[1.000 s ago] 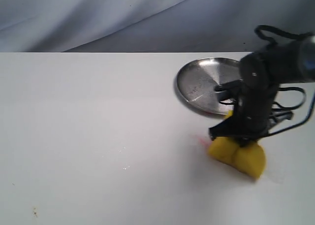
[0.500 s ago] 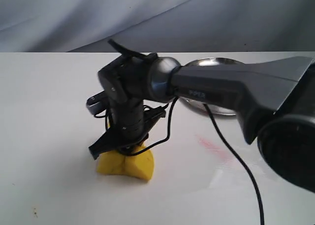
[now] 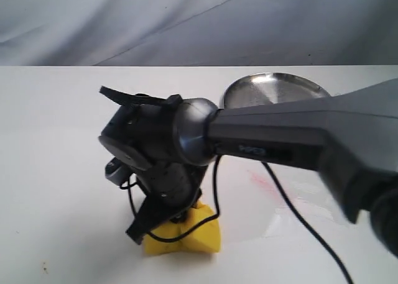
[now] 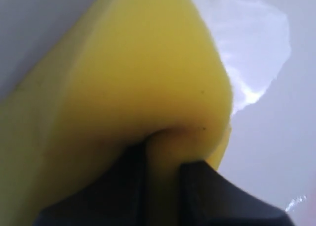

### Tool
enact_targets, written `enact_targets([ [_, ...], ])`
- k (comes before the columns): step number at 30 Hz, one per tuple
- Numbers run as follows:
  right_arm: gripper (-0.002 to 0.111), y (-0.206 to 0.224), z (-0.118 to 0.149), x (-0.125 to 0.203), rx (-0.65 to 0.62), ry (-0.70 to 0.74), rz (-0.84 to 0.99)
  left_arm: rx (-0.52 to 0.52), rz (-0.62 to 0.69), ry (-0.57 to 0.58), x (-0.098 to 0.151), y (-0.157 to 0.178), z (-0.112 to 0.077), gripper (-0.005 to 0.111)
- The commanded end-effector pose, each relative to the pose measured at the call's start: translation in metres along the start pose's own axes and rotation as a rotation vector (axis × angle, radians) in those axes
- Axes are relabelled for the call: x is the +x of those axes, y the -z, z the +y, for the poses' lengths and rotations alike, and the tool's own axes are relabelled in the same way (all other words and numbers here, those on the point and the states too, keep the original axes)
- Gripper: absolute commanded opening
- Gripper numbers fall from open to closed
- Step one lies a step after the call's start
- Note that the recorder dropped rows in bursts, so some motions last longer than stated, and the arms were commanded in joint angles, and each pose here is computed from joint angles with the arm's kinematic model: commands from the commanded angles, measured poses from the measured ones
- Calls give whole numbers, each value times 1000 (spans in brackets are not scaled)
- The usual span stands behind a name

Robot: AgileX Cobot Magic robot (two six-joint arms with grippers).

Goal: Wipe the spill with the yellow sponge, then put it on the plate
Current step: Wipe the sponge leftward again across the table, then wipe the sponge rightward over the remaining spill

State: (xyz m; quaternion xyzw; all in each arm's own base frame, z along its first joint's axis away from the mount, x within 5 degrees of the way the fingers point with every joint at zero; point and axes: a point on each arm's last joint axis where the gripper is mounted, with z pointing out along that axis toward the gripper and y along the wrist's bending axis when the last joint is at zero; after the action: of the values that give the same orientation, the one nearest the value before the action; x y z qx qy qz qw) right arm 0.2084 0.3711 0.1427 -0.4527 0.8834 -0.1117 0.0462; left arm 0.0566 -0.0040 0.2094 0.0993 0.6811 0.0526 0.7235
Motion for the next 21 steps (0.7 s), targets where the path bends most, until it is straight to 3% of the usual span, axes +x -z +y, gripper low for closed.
enact_targets([
  [1, 0, -5, -45, 41, 77, -83, 65, -6, -10, 16, -2, 0, 1, 0],
  [13, 0, -38, -150, 138, 81, -344, 165, -6, -10, 16, -2, 0, 1, 0],
  [21, 0, -36, -201, 169, 110, -477, 192, -6, -10, 16, -2, 0, 1, 0],
])
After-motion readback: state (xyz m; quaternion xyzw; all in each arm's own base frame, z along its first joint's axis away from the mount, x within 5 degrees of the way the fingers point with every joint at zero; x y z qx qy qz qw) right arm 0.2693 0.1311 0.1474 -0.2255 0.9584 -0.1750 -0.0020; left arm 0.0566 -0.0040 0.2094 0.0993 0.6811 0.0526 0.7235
